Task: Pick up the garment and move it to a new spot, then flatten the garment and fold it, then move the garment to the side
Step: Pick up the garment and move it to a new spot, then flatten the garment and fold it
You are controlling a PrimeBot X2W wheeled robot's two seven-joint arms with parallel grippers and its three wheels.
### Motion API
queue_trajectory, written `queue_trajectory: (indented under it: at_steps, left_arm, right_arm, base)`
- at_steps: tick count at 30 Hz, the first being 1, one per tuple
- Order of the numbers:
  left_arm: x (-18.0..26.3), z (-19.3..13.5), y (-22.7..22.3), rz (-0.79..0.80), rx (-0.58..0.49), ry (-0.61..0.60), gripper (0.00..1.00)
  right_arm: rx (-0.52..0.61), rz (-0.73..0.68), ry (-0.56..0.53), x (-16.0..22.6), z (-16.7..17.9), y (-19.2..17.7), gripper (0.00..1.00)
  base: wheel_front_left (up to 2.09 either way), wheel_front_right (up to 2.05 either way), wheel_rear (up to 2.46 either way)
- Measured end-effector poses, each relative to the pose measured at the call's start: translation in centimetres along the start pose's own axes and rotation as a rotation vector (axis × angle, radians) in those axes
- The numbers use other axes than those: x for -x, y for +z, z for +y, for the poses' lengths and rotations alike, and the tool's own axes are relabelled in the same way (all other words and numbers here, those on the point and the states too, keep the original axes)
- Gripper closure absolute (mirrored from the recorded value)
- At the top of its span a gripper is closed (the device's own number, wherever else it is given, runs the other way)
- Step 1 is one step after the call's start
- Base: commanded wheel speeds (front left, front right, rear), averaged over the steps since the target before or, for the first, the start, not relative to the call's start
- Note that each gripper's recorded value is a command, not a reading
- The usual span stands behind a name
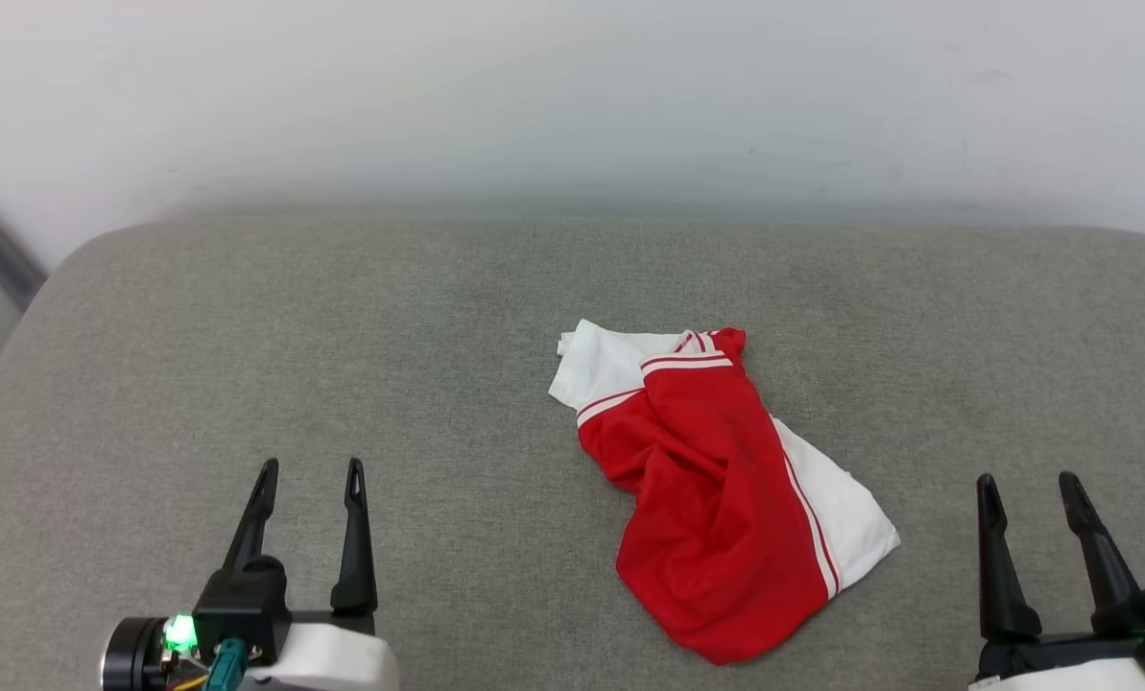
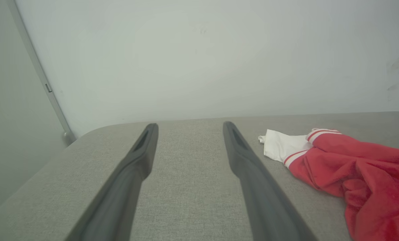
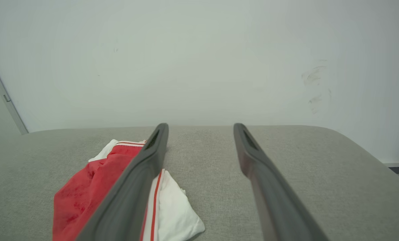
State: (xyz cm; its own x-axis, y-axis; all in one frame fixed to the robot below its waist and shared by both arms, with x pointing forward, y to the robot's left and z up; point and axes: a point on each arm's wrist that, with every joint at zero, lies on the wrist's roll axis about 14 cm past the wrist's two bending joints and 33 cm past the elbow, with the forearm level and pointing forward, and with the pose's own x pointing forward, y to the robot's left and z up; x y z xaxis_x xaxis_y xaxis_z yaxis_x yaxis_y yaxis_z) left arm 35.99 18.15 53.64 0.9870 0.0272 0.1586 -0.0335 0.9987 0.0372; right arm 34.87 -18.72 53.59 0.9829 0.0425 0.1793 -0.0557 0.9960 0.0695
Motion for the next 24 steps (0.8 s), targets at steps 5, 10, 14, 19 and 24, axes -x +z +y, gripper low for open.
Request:
queue_trajectory:
  at_steps: [5,10,14,19,24]
  left_arm:
    - [1.0,0.2,-0.6,0.016,0.011,0.004,0.0]
    - [1.5,0.8,-0.8,0.021,0.022,0.027,0.0]
    - [1.9,1.1,-1.1,0.03,0.027,0.036,0.0]
    - [2.1,1.0,-1.2,0.033,0.03,0.031,0.0]
    - [2.0,1.0,-1.4,0.037,0.029,0.025,0.0]
  right_arm:
    - [-0.019,0.011,-0.003,0.5,0.0,-0.3,0.0]
    - [-0.029,0.022,-0.003,0.9,0.1,-0.6,0.0]
    - [-0.036,0.023,-0.001,1.0,0.2,-0.6,0.0]
    - [-0.039,0.025,0.006,1.0,0.4,-0.7,0.0]
    - [-0.039,0.027,0.008,1.0,0.5,-0.7,0.0]
  base:
    - [0.0,0.0,0.0]
    - [0.0,0.0,0.0]
    - [0.0,0.0,0.0]
    - [0.0,0.0,0.0]
    - [0.0,0.0,0.0]
